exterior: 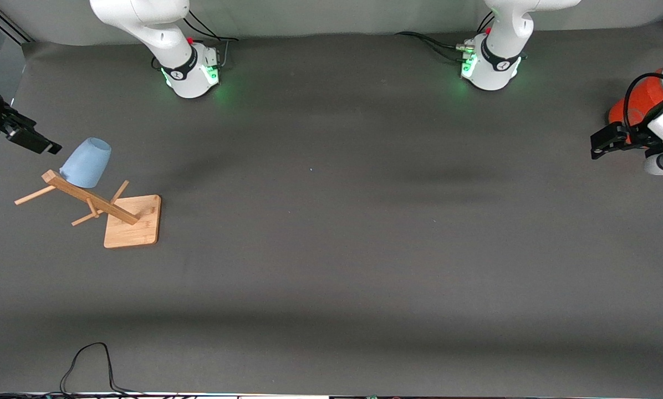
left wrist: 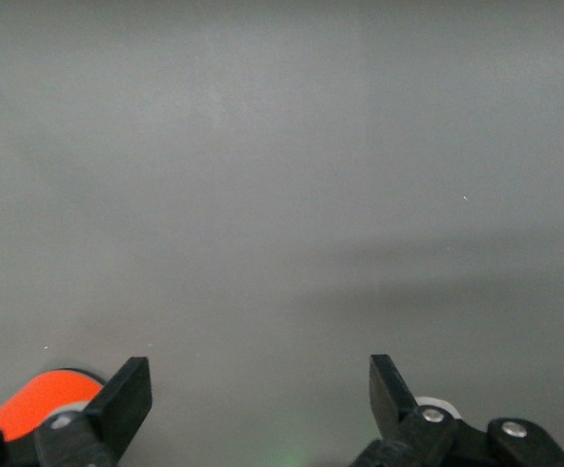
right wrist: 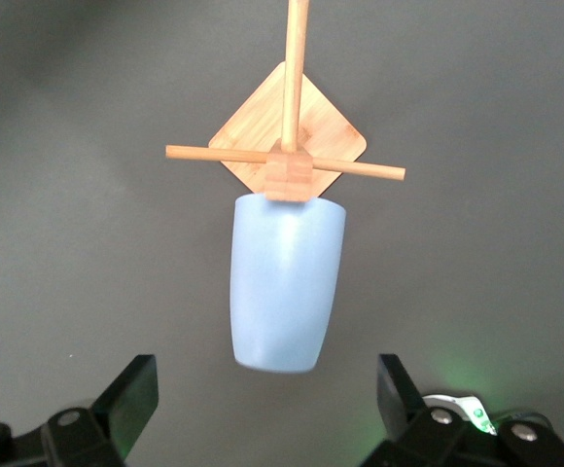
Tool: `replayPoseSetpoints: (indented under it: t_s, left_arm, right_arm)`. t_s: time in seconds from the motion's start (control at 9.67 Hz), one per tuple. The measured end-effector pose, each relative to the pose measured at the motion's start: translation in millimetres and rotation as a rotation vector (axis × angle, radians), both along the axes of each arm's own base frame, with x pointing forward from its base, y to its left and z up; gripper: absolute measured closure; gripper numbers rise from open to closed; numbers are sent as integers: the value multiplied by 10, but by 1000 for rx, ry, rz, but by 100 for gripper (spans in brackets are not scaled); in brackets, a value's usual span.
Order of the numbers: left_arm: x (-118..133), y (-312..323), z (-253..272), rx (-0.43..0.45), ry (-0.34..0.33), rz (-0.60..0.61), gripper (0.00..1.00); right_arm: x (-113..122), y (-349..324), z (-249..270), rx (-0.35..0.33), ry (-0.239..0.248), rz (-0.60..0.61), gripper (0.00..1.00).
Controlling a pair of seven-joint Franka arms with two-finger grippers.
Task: Rotate and upright cup with both arms
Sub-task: 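Close the right gripper around the blue cup's body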
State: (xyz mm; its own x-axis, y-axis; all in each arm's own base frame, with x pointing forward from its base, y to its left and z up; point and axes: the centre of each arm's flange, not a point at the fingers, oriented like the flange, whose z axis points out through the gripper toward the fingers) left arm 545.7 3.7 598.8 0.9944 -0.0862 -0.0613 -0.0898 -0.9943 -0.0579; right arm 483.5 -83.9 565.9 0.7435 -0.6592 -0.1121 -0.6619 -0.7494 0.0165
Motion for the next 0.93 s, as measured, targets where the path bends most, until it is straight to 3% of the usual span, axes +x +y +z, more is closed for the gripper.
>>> replayPoseSetpoints:
  t_s: [0.52, 0.93]
  left_arm:
    - [-17, 92, 220, -17, -23, 21, 0]
    - [-75, 451, 528, -86, -59, 98, 0]
  right_arm:
    - [17, -63, -839, -4, -18, -24, 0]
    - [53, -52, -1148, -8, 10, -25, 0]
